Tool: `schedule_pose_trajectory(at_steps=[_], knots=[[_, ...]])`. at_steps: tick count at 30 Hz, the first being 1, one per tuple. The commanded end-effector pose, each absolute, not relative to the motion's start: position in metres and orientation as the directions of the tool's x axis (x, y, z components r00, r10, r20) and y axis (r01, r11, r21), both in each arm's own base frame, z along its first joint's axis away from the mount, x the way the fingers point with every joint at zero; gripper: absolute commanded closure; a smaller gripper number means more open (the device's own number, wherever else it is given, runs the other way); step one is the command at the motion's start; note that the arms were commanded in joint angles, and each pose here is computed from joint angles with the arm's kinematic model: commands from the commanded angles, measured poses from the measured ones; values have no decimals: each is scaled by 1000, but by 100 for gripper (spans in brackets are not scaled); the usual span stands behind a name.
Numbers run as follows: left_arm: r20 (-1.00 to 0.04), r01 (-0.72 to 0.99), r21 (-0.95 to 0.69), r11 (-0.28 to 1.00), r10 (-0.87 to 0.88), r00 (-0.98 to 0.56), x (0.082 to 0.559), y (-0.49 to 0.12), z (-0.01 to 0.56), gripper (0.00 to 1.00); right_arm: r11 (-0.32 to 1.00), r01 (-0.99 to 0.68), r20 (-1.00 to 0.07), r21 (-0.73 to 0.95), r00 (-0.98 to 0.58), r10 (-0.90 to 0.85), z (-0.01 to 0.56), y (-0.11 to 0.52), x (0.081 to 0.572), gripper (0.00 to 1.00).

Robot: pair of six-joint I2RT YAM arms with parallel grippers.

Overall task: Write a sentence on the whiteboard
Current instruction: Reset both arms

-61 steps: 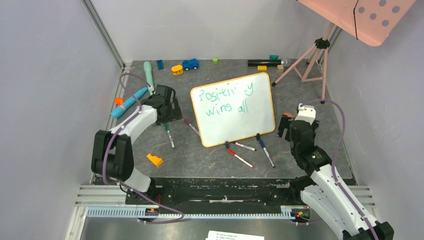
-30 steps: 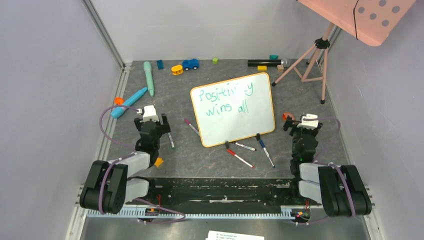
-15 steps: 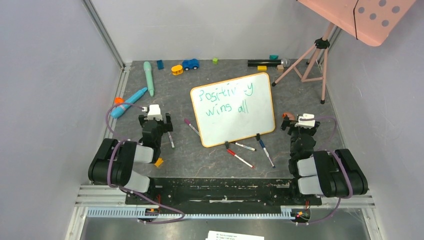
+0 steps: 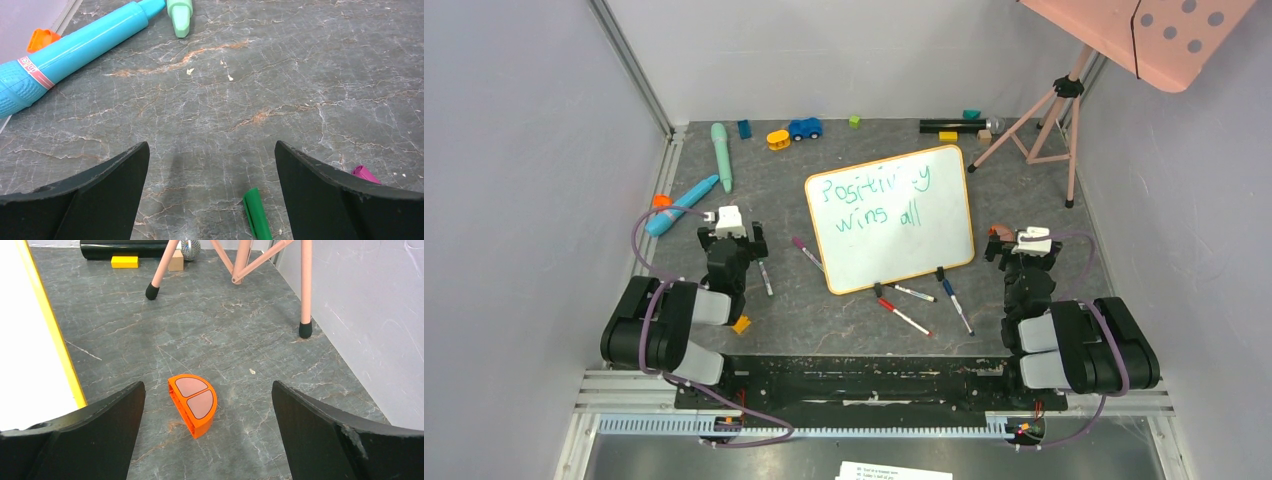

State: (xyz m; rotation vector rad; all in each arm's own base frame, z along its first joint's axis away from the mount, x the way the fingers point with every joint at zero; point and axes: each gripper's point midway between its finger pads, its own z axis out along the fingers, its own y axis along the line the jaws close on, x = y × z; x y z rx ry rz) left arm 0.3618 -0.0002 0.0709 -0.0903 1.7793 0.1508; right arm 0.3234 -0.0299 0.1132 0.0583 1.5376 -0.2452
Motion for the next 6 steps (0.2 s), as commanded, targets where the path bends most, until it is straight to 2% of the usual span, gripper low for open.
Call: schedule_pose_trajectory(at_steps=[1, 6], knots=[[-991, -172, 51, 984, 28, -133, 373, 5, 93, 0, 974, 168, -988, -151, -57, -144, 85, -29, 296, 2], [-991, -172, 51, 984, 28, -133, 372, 5, 93, 0, 975, 152, -986, -163, -62, -156, 85, -26, 298, 2]])
